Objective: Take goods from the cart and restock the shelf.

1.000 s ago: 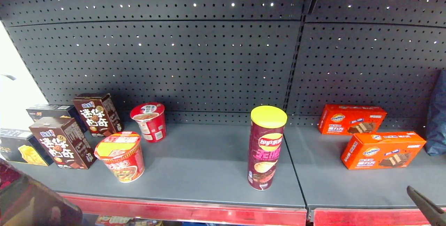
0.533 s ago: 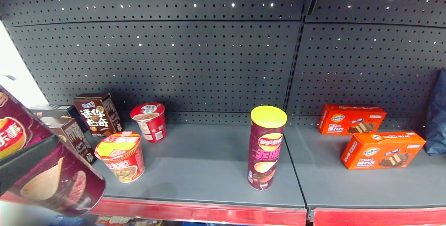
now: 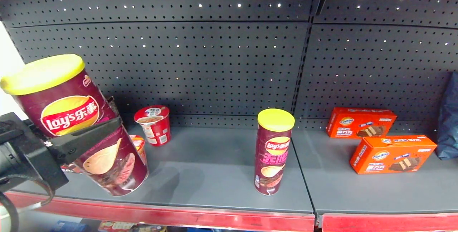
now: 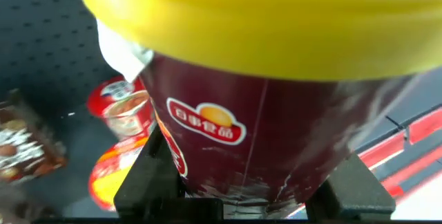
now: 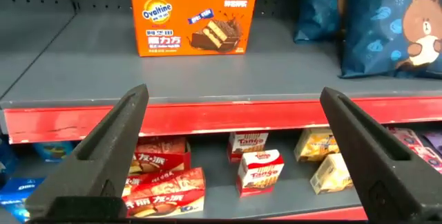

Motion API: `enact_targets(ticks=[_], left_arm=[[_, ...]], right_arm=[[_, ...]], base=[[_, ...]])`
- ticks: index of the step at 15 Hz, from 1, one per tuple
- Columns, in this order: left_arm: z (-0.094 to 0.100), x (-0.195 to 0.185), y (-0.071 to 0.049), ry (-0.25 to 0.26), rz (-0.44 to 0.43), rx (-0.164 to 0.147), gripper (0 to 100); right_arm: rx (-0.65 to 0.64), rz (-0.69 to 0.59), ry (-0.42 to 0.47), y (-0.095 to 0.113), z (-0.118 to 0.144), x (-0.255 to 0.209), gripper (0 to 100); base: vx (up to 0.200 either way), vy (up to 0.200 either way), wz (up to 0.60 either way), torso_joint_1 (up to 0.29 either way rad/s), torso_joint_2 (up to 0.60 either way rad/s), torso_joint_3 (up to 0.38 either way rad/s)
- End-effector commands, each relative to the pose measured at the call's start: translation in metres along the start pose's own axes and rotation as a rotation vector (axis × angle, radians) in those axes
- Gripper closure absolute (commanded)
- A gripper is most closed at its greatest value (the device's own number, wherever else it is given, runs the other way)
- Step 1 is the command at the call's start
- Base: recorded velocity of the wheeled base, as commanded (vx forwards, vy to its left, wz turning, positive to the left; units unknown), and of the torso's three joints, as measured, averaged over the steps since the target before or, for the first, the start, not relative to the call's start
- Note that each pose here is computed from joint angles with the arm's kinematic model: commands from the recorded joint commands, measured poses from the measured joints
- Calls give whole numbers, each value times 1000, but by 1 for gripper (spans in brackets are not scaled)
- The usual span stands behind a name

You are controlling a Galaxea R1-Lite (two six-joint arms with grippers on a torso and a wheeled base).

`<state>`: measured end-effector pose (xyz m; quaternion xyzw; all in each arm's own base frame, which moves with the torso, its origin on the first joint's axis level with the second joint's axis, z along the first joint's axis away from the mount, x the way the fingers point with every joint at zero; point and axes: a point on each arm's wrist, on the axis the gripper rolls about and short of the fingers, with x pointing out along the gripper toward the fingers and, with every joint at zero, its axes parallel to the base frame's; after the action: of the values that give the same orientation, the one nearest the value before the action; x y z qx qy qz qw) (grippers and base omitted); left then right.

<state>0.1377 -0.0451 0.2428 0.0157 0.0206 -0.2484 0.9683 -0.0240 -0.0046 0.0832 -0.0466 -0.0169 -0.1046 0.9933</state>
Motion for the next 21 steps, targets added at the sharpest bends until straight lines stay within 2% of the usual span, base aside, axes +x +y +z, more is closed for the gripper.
enact_targets(ticks=[1,11,15,16,17,19,21], left_arm=[[-1,18,0,37,-27,-5,100],[-3,30,-3,64,-59,-9,100],[8,53,-12,58,-121,-3,100],[8,66,-14,70,-135,-2,100],[4,75,-14,92,-143,3,100],[-3,89,-15,96,-154,10,100],[-11,102,-15,109,-191,0,100]], right_arm=[[1,3,-7,0,0,-1,0],[8,12,-7,0,0,-1,0],[8,14,-9,0,0,-1,0],[6,14,-8,0,0,-1,0],[4,14,-8,0,0,-1,0],[9,11,-9,0,0,-1,0],[8,14,-9,0,0,-1,0]], base=[[0,0,0,0,0,0],[0,0,-60,0,0,1],[0,0,0,0,0,0],[0,0,0,0,0,0],[0,0,0,0,0,0],[0,0,0,0,0,0],[0,0,0,0,0,0]])
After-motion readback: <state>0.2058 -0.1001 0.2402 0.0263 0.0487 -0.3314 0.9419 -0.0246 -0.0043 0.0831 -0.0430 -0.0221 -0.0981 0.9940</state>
